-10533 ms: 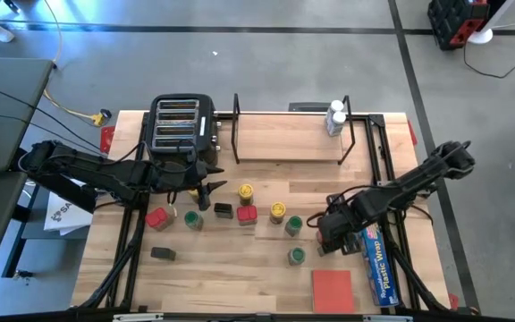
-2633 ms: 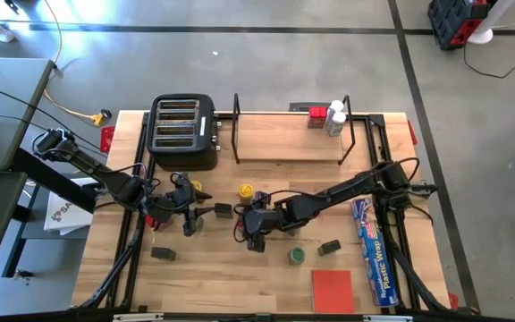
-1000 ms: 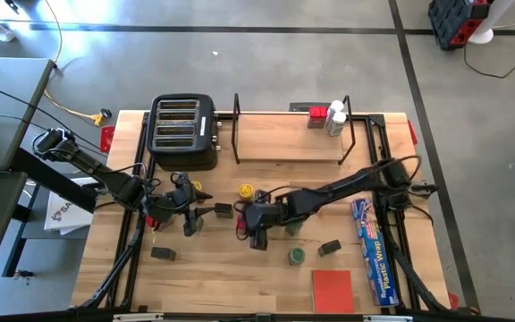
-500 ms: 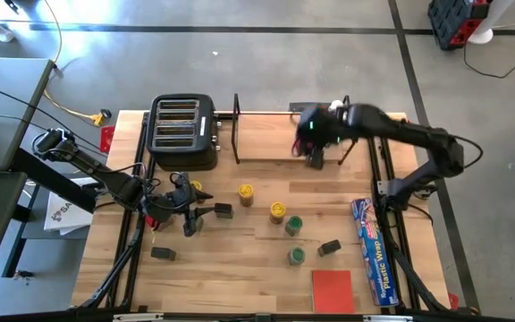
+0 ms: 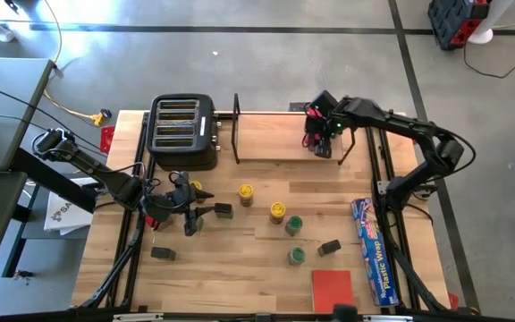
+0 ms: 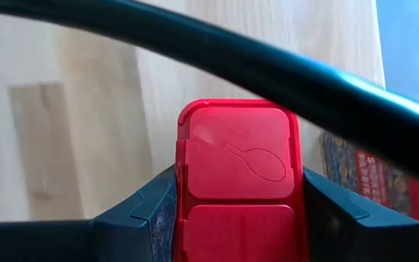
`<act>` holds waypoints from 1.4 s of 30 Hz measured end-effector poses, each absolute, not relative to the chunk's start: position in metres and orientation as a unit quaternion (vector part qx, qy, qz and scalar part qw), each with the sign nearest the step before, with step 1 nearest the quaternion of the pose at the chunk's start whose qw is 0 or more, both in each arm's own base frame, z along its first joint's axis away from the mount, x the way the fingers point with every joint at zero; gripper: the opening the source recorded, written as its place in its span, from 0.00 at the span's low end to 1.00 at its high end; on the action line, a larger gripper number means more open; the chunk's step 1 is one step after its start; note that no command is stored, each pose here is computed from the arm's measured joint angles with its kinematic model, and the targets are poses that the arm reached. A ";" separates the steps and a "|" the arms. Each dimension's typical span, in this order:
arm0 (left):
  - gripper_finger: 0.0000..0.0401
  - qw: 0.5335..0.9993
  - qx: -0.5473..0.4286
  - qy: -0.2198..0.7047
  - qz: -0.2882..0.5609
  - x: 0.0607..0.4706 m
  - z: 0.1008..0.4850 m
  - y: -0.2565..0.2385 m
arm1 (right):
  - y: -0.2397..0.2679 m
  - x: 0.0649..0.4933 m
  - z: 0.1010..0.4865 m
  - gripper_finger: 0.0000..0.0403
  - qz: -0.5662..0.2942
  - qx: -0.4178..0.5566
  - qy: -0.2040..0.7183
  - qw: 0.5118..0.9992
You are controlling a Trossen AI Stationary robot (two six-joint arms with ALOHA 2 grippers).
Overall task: Shelf spices
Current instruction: Put the right red seasoning can on the shelf aligned with the other red seasoning can
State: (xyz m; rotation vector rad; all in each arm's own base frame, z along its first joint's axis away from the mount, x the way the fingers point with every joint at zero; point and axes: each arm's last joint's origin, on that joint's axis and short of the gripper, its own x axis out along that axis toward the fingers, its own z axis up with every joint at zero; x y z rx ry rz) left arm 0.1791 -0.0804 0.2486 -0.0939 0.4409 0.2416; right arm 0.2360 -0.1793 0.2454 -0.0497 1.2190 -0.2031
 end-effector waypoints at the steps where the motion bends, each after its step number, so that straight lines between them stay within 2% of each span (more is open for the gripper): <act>1: 0.42 0.967 -0.047 0.218 0.120 0.179 0.249 -0.080 | -0.180 0.234 0.242 0.50 -0.097 -0.023 0.576 0.812; 7: 0.42 0.970 -0.050 0.209 0.118 0.180 0.250 -0.081 | -0.185 0.232 0.237 0.51 -0.132 -0.050 0.581 0.802; 12: 0.42 0.970 -0.050 0.209 0.118 0.180 0.250 -0.081 | -0.190 0.233 0.243 0.71 -0.177 -0.083 0.586 0.786; 14: 0.42 0.970 -0.051 0.208 0.118 0.180 0.251 -0.081 | -0.191 0.233 0.246 0.75 -0.194 -0.089 0.590 0.778; 25: 0.42 0.969 -0.054 0.208 0.119 0.180 0.250 -0.081 | -0.170 0.249 0.272 0.77 -0.185 -0.121 0.604 0.765; 27: 0.42 0.969 -0.054 0.208 0.119 0.180 0.250 -0.081 | -0.161 0.250 0.271 0.74 -0.159 -0.104 0.614 0.766; 30: 0.42 0.969 -0.054 0.208 0.119 0.180 0.250 -0.081 | -0.150 0.246 0.267 0.63 -0.110 -0.059 0.635 0.762; 38: 0.42 0.969 -0.054 0.209 0.117 0.180 0.250 -0.081 | -0.169 0.250 0.241 0.22 -0.112 0.006 0.661 0.742; 42: 0.42 0.969 -0.064 0.212 0.109 0.180 0.250 -0.082 | -0.175 0.254 0.228 0.05 -0.124 -0.005 0.680 0.722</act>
